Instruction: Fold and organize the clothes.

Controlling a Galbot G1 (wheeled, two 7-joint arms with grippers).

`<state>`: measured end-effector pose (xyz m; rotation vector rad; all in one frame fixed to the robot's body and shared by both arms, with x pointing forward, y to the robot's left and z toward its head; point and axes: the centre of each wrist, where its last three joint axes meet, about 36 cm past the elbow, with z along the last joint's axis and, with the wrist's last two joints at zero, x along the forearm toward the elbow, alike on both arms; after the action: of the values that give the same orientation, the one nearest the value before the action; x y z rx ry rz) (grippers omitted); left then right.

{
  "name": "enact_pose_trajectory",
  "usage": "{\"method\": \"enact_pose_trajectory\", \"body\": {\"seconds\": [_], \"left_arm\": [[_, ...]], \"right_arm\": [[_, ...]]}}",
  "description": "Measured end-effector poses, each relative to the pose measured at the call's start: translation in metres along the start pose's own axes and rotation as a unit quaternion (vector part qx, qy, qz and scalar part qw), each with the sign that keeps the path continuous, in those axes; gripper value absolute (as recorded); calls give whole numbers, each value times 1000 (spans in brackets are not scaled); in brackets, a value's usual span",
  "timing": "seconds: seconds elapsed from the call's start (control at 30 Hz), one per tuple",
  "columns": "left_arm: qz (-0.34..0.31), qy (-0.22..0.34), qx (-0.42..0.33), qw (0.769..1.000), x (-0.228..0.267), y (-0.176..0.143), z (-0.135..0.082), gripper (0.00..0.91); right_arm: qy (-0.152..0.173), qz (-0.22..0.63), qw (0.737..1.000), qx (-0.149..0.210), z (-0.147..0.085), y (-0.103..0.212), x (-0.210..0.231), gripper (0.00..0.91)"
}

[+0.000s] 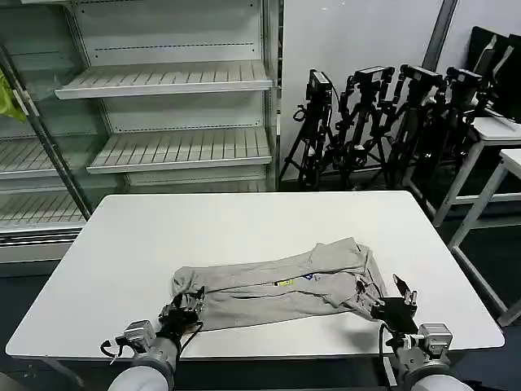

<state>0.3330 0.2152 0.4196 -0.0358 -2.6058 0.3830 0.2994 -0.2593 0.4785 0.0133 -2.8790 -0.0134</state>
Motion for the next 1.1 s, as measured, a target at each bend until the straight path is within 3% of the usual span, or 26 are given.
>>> {"method": "enact_pose_trajectory", "body": {"seconds": [0.27,0.53,0.73,1.1], "left_arm": [[5,4,23,1000,2,3,1,50],[8,1,45,999,5,18,-13,50],[-10,-6,66,998,5,52,-36,50],[-59,-33,120,990,14,153,-102,50]], "right_arm": [[-3,2,1000,-6,-1,2,6,907],[-5,6,1000,-10,-1,2,9,907],[-8,7,1000,-12,-3,1,9,907],[-9,4,1000,-15,-5,1,9,907]]}}
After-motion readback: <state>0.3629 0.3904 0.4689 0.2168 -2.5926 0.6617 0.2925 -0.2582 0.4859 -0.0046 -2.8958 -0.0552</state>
